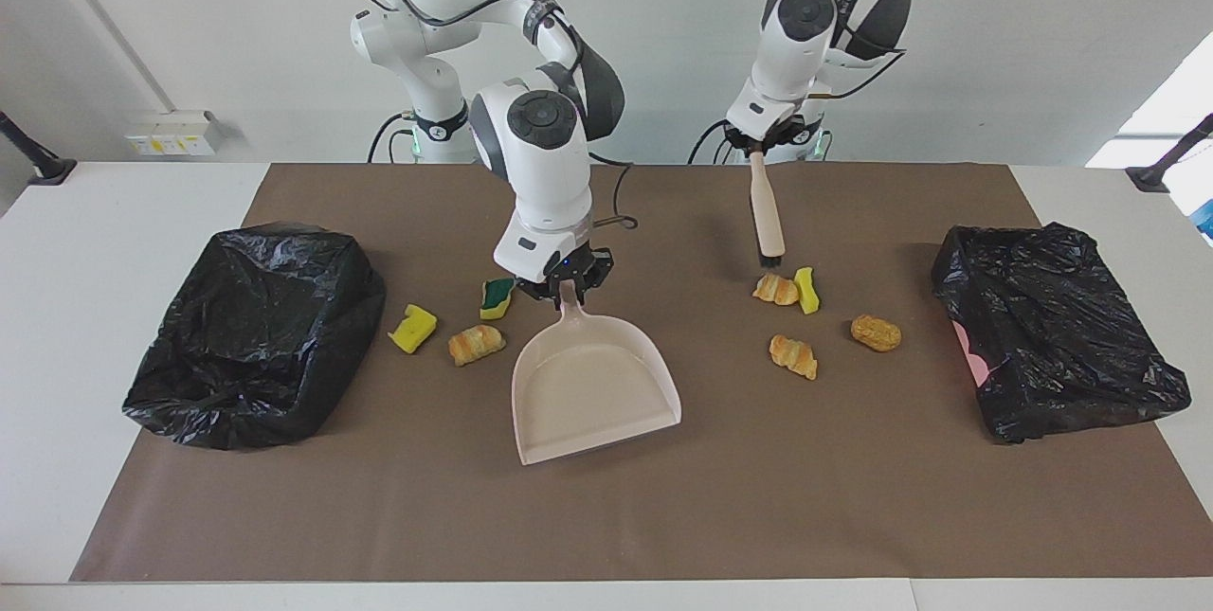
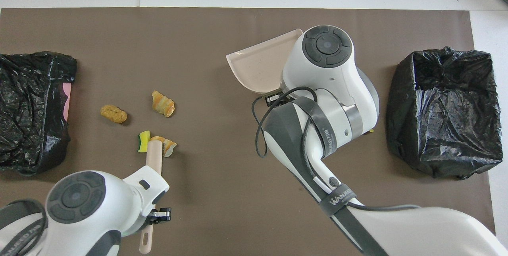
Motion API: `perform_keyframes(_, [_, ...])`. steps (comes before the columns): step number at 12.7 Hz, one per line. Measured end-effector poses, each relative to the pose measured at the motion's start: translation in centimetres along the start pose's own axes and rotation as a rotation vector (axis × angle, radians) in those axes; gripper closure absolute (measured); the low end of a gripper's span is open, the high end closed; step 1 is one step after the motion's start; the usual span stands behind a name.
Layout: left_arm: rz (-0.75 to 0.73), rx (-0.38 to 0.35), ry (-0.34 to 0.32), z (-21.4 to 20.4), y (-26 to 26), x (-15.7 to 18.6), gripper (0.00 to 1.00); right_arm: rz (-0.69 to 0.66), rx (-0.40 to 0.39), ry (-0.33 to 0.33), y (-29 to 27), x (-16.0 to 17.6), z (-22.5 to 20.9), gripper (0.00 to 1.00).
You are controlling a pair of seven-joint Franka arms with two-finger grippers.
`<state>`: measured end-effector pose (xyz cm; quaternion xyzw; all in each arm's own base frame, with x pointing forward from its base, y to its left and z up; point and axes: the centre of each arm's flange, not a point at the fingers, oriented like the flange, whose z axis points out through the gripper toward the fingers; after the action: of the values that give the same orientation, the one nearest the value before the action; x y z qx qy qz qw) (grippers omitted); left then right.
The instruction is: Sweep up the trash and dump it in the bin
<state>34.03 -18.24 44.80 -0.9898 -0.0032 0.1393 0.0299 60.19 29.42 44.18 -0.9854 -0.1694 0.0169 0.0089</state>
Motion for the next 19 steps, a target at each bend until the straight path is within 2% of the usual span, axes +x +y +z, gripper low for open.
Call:
perform_keyframes(2, [-0.022, -0.038, 0.013, -0.4, -4.9, 2.8, 0.74, -0.199, -0.002, -0.038, -0.2, -1.1, 0.6, 0.67])
perform_keyframes(5, [-0.015, -0.085, 0.105, -0.3, -13.0, 7.1, 0.74, -0.479, 0.000, -0.084, -0.5, -3.1, 1.9, 0.67])
perform_keyframes(8, [0.043, 0.008, 0.176, -0.6, -18.1, 10.4, 0.74, -0.742, -0.003, -0.120, -0.4, -5.1, 2.9, 0.67])
perform_keyframes(11, [0.096, 0.115, 0.193, 0.6, -19.0, 16.5, 0.74, -0.895, -0.039, -0.109, -0.2, -6.6, 4.9, 0.67])
perform_keyframes(13, [0.112, 0.116, 0.186, 3.0, -19.0, 19.3, 0.74, -0.969, -0.064, -0.086, -1.2, -7.4, 6.3, 0.67])
perform_keyframes(16, [0.073, 0.108, 0.148, 5.5, -18.8, 19.4, 0.74, -1.042, -0.067, -0.089, -3.2, -8.6, 8.2, 0.67])
perform_keyframes(19, [0.030, 0.099, 0.140, 6.3, -15.1, 17.8, 0.74, -1.243, -0.065, -0.087, -3.9, -8.8, 8.7, 0.67])
